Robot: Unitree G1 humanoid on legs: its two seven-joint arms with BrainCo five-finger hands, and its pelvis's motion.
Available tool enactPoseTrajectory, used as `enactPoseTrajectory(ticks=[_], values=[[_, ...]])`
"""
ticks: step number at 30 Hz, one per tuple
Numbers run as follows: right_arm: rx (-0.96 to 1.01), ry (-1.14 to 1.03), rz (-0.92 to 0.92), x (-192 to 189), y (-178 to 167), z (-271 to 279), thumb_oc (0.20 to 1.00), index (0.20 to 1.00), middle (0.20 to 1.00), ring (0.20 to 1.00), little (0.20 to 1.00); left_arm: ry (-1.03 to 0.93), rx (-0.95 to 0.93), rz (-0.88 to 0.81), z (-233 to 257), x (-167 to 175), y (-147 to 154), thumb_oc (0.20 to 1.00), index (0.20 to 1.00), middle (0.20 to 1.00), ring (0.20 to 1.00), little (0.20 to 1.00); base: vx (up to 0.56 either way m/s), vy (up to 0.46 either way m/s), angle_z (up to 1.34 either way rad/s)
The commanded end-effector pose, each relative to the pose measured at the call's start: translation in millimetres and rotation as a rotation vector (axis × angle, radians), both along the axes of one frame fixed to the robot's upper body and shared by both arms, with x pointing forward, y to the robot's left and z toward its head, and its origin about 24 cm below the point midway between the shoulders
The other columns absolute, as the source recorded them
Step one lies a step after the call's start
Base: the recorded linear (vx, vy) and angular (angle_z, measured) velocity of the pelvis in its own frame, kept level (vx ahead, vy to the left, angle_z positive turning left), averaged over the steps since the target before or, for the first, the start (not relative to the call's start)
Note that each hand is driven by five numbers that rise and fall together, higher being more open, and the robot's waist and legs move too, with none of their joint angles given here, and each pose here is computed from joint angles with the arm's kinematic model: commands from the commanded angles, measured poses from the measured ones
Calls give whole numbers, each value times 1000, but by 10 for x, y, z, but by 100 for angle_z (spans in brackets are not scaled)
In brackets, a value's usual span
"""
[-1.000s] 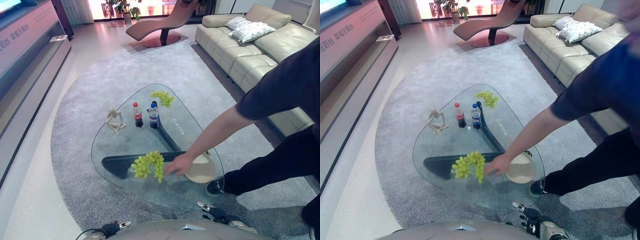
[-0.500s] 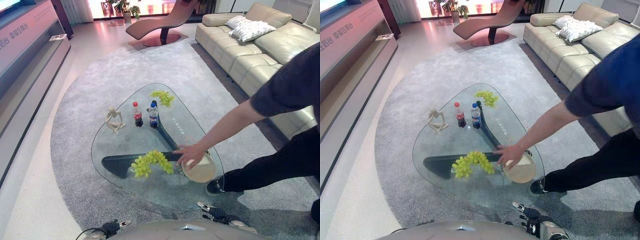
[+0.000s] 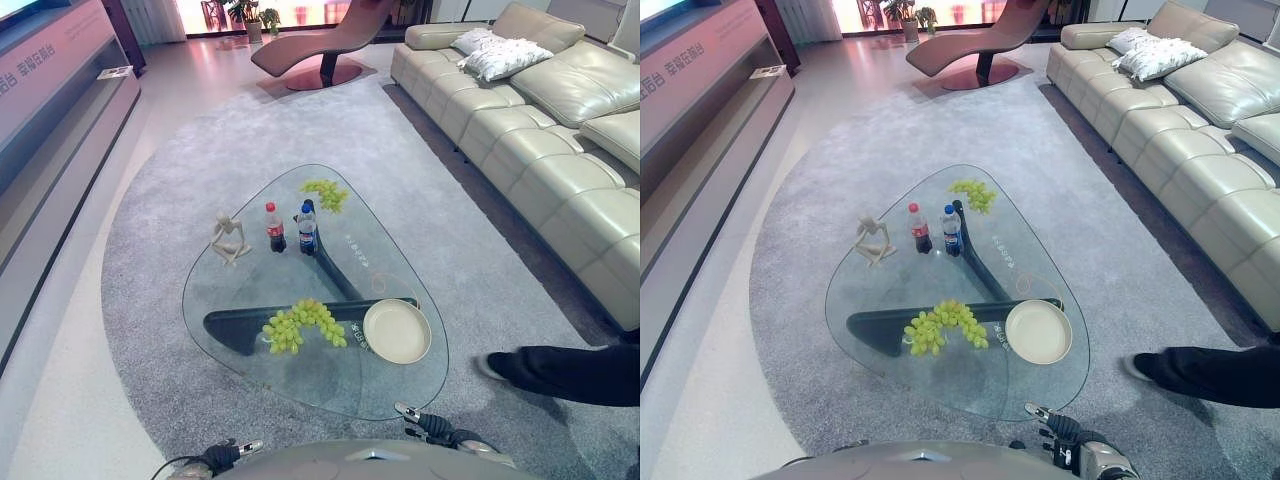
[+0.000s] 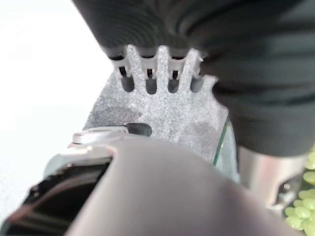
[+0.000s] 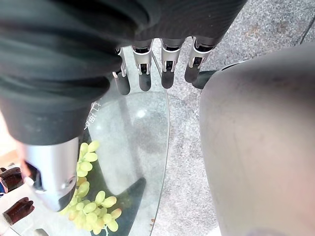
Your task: Pick up fruits into the plate
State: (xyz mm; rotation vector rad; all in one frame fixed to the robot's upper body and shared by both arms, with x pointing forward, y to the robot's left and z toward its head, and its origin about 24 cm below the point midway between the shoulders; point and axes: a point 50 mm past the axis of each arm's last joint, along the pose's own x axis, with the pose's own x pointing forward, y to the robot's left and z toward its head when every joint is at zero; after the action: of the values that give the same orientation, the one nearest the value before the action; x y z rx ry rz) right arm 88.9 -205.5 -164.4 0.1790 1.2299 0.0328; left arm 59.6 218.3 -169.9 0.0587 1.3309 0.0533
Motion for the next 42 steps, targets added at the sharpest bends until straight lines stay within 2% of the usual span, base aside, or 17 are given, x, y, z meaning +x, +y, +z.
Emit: enactPoseTrajectory(ticks=[1, 9, 15, 18, 28, 34, 42], values=[[20, 39, 46, -92, 87, -34, 1000, 1000, 1000, 1000, 1000, -57, 27, -60, 31, 261, -35, 1000, 1000, 1000, 1000, 1000, 0, 0, 0], [9, 5, 63, 15, 42, 2, 1000, 1000, 1000, 1000, 1000, -182, 143, -103, 135, 592, 26, 1000, 1000, 1000, 1000, 1000, -1, 1, 0], [-26, -80, 81, 288, -92, 102, 1000, 1000, 1000, 1000, 1000, -400, 292, -274, 391, 1182, 4, 1000, 1000, 1000, 1000, 1000, -40, 33, -5], [-53, -131, 78, 436, -210, 174, 1000, 1000, 1000, 1000, 1000, -516, 343, -309, 568, 1484, -56, 1000, 1000, 1000, 1000, 1000, -31, 86, -16], [-90, -323, 60, 964, -438, 482, 1000, 1000, 1000, 1000, 1000, -837, 577, -371, 1316, 2282, -24, 1000, 1000, 1000, 1000, 1000, -19, 60, -10], [-76, -446, 53, 1252, -430, 667, 1000, 1000, 1000, 1000, 1000, -998, 771, -379, 1966, 2714, 145, 1000, 1000, 1000, 1000, 1000, -83, -13, -6], [-13, -565, 34, 1548, -258, 850, 1000, 1000, 1000, 1000, 1000, -1019, 1045, -393, 2682, 3105, 312, 1000, 1000, 1000, 1000, 1000, -54, -59, -2]])
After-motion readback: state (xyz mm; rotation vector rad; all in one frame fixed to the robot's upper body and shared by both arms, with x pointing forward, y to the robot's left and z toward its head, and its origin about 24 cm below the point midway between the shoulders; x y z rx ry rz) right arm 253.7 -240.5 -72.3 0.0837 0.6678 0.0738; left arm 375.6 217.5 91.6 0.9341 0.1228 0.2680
